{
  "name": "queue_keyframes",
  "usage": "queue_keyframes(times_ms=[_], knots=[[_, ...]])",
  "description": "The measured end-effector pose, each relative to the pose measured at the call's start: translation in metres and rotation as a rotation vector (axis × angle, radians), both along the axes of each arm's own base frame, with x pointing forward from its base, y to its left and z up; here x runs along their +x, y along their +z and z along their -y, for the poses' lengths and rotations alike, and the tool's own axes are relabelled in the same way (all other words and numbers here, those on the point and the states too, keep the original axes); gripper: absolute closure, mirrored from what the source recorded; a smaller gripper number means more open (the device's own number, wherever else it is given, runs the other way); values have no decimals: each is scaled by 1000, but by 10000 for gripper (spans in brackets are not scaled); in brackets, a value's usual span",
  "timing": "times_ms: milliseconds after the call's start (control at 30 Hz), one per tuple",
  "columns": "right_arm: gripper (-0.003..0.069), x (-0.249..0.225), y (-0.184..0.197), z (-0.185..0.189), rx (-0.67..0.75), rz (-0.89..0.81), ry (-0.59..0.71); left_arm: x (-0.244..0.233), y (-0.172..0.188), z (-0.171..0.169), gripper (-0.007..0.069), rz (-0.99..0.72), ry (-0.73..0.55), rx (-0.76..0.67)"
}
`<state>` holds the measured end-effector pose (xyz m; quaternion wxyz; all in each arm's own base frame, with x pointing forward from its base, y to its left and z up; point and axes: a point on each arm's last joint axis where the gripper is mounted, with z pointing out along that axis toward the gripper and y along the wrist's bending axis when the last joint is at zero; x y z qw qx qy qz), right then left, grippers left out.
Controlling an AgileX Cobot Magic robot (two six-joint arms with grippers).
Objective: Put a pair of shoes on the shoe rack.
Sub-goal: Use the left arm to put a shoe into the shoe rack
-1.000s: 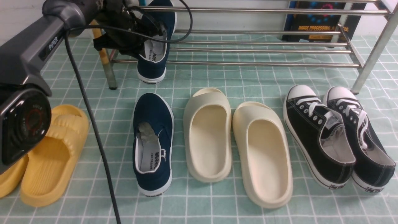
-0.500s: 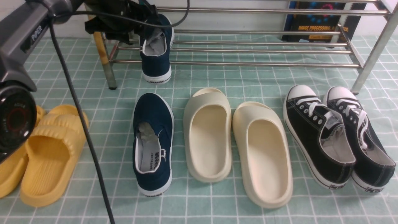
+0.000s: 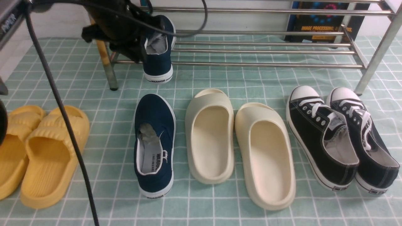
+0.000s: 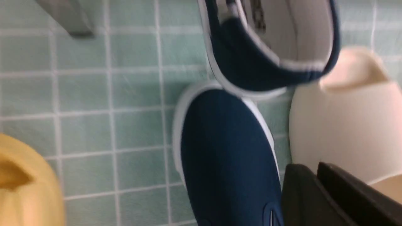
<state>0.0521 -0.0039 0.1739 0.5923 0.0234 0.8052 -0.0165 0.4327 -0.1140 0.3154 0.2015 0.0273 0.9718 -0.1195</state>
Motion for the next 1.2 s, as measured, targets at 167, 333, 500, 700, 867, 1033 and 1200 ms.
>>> queue_keyframes(times_ms=[167, 333, 500, 700, 867, 1033, 1200], knots=[[419, 0, 0, 0, 0, 0, 0, 8, -51, 9, 622, 43, 20, -7], [419, 0, 0, 0, 0, 0, 0, 22, -66, 4, 632, 109, 80, -26], [419, 0, 0, 0, 0, 0, 0, 27, -66, 2, 632, 120, 98, -40], [419, 0, 0, 0, 0, 0, 0, 43, -58, -12, 632, 188, 135, -45], [419, 0, 0, 0, 0, 0, 0, 47, -58, -16, 632, 214, 141, -30], [419, 0, 0, 0, 0, 0, 0, 49, -65, -17, 612, 203, 137, -13], [419, 0, 0, 0, 0, 0, 0, 50, -60, -17, 505, 203, 133, -6]])
